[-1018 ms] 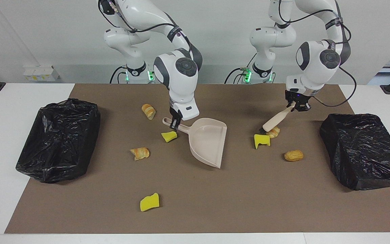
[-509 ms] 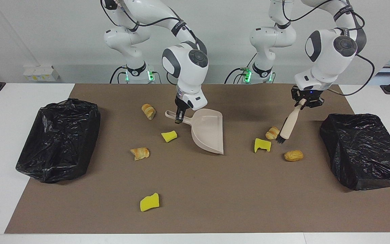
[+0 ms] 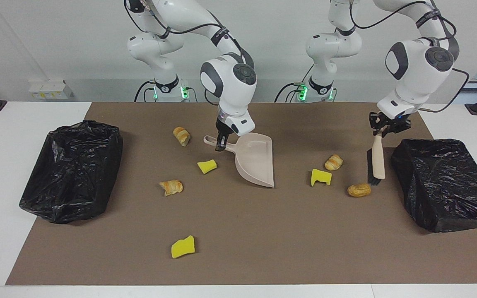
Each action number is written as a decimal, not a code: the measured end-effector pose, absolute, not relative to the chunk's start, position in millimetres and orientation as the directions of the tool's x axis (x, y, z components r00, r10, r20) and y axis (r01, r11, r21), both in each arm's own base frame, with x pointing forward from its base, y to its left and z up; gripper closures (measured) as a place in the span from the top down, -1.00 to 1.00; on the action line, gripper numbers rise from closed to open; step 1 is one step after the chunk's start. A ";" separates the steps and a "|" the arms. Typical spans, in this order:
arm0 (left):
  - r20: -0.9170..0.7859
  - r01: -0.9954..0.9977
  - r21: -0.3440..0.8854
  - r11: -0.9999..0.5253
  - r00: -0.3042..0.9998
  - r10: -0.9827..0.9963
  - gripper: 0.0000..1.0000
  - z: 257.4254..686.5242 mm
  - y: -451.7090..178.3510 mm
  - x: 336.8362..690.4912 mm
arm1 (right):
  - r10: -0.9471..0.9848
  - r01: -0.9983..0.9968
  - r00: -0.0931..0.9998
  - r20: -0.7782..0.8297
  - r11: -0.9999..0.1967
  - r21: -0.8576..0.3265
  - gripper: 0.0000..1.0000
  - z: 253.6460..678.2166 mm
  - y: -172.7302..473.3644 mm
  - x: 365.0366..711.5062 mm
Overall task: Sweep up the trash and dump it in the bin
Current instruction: 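Set the dustpan down near the debris while the left gripper positions the brush, then sweep the bread and sponge pieces into the dustpan with the left gripper's brush, then carry the loaded dustpan with the right gripper over the nearby black bag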
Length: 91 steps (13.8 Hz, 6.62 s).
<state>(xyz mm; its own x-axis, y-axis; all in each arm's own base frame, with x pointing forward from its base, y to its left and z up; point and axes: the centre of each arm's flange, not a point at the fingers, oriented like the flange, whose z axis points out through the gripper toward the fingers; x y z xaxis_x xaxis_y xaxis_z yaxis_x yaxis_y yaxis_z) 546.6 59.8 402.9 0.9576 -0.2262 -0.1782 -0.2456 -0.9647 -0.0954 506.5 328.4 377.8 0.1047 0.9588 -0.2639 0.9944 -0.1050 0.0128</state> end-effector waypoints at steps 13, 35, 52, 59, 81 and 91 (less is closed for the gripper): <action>-0.242 -0.065 -0.082 -0.995 0.969 -0.043 -0.49 365.1 -183.5 472.8 | 0.957 0.994 0.108 -0.270 -0.110 0.006 -0.36 373.7 324.5 506.3; -0.114 -0.110 0.008 -0.994 0.987 -0.110 -0.49 439.9 -199.1 503.6 | 0.954 0.995 0.079 -0.289 -0.094 -0.038 -0.36 359.3 296.2 512.9; -0.137 -0.460 -0.017 -0.888 0.881 -0.454 -0.49 349.1 -251.1 499.3 | 0.954 0.995 0.081 -0.289 -0.097 -0.039 -0.36 358.7 294.1 513.8; -0.145 -0.402 -0.032 -0.915 0.908 -0.394 -0.49 359.1 -367.7 394.7 | 0.961 0.997 0.012 -0.275 -0.034 -0.074 -0.36 344.8 259.0 526.7; -0.170 -0.155 -0.095 -0.983 0.976 -0.137 -0.49 365.2 -342.7 198.9 | 0.993 0.998 -0.016 -0.116 0.009 -0.054 -0.36 466.9 57.1 591.8; -0.169 -0.102 -0.086 -0.991 0.982 -0.086 -0.24 352.4 -340.7 191.8 | 0.968 0.986 0.137 -0.212 -0.155 -0.069 -0.36 485.9 -212.3 562.0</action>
